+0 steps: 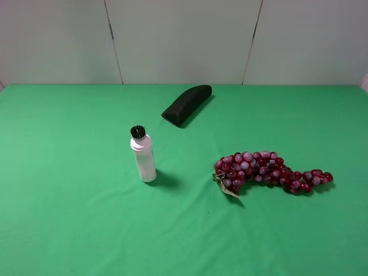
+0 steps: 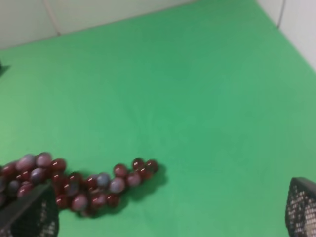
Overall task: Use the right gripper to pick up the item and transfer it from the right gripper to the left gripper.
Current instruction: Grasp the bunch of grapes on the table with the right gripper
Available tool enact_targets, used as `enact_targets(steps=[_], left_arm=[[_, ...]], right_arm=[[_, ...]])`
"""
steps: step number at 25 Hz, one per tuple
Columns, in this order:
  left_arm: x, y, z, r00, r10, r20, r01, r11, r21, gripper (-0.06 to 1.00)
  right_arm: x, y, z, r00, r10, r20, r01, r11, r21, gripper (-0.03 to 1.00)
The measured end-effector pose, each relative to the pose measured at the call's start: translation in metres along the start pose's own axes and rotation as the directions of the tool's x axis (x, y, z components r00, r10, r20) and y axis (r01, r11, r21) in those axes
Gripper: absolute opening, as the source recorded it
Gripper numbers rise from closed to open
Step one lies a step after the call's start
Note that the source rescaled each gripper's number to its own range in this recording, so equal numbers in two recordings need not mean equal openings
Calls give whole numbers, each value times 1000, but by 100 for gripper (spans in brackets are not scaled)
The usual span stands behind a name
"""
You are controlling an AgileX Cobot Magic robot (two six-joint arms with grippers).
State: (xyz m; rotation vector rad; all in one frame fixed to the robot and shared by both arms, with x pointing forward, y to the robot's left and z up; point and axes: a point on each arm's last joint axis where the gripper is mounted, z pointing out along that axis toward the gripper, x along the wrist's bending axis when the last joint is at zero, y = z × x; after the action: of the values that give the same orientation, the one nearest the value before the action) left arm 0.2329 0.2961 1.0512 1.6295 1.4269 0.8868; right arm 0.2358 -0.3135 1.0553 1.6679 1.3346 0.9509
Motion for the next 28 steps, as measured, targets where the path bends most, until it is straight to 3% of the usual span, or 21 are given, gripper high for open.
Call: enact_targets(steps=[3, 6, 8, 10, 13, 16, 19, 23, 28], left_arm=[[0, 0, 0, 1000, 0, 0, 0, 1000, 0, 84], [0, 0, 0, 1000, 0, 0, 0, 1000, 0, 84], [0, 0, 0, 1000, 0, 0, 0, 1000, 0, 84], [0, 0, 0, 1000, 0, 0, 0, 1000, 0, 84], [0, 0, 0, 1000, 0, 0, 0, 1000, 0, 84], [0, 0, 0, 1000, 0, 0, 0, 1000, 0, 84], [0, 0, 0, 1000, 0, 0, 0, 1000, 0, 84], [0, 0, 0, 1000, 0, 0, 0, 1000, 0, 84], [0, 0, 0, 1000, 0, 0, 0, 1000, 0, 84]], right_arm=[[1, 13, 5, 1000, -22, 22, 22, 1000, 15, 100], [5, 31, 19, 997, -56, 47, 51, 994, 99, 100], [9, 43, 34, 990, -137, 45, 128, 978, 165, 100], [15, 53, 54, 961, -276, 7, 266, 933, 240, 100], [28, 64, 89, 872, -469, -137, 487, 808, 330, 100], [40, 61, 121, 782, -550, -294, 623, 692, 365, 100], [53, 52, 153, 659, -596, -459, 750, 566, 341, 100], [72, 38, 188, 515, -586, -626, 846, 464, 262, 100], [91, 26, 222, 378, -562, -736, 911, 368, 187, 100]])
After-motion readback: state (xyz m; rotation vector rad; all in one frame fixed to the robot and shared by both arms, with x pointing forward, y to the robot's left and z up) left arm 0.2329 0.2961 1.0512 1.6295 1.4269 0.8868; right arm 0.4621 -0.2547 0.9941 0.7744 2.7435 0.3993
